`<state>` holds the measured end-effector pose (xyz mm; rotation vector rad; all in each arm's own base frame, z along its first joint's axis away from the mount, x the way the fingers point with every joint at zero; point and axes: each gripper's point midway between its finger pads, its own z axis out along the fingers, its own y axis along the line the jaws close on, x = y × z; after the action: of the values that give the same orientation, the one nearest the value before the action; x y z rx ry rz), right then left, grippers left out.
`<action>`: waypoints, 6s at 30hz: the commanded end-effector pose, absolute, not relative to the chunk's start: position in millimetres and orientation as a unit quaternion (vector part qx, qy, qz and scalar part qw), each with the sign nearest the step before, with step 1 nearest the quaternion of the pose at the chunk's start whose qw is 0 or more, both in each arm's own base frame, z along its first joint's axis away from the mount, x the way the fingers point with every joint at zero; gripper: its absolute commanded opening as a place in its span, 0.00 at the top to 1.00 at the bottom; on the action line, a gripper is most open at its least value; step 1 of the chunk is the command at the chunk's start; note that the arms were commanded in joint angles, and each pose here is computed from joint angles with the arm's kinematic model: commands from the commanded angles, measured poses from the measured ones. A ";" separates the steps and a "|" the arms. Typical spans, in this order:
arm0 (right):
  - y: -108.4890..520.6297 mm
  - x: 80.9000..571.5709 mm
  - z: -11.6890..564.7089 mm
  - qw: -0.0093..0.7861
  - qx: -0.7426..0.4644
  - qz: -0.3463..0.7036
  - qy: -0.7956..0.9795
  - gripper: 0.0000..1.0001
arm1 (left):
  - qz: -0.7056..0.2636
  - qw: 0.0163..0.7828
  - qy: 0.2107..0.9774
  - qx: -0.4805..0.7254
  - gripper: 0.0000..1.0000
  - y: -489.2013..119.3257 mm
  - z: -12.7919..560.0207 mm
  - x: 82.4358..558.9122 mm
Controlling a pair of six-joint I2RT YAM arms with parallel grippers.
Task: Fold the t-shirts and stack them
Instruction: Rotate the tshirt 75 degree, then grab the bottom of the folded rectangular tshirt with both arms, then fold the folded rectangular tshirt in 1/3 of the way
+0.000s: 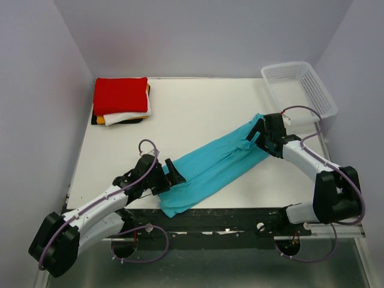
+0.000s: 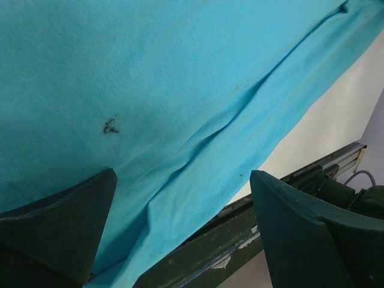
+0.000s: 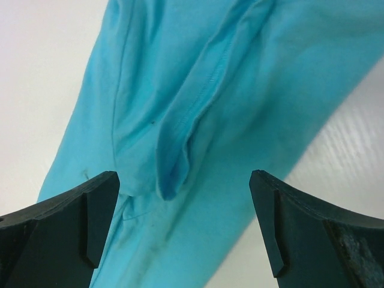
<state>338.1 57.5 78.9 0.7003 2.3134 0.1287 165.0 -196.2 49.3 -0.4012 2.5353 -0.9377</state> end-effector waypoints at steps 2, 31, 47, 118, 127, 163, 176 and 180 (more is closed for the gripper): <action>93.0 380.5 76.2 0.353 0.231 0.123 0.898 0.00 | -0.292 0.184 0.928 -0.141 0.02 -181.0 26.0 151.1; 268.1 650.9 39.1 0.413 0.034 0.295 0.861 0.00 | -0.372 0.170 0.910 -0.073 0.01 -305.7 75.8 168.9; 207.1 487.3 172.4 0.451 0.043 0.154 0.878 0.00 | -0.230 0.303 0.918 -0.110 0.01 -190.0 96.3 203.9; 230.5 222.2 116.5 0.382 0.055 0.177 0.905 0.99 | -0.360 0.293 0.882 -0.084 1.00 -241.8 137.2 220.5; 220.6 309.3 142.8 0.423 0.093 0.161 0.887 0.99 | -0.329 0.295 0.892 -0.090 1.00 -246.7 154.6 305.8; 198.8 434.8 98.6 0.408 0.045 0.194 0.891 0.00 | -0.283 0.278 0.914 -0.087 0.01 -230.1 149.2 434.9; 307.9 341.7 101.8 0.341 -0.146 0.362 0.855 0.00 | -0.289 0.265 0.908 -0.148 0.01 -177.1 96.7 289.0; 319.2 380.4 86.8 0.354 -0.129 0.334 0.864 0.00 | -0.301 0.257 0.904 -0.159 0.02 -171.0 78.0 260.9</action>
<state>343.0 307.0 89.0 -0.3358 2.2728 0.8927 272.2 -174.3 81.3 -0.3947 2.5175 -0.7708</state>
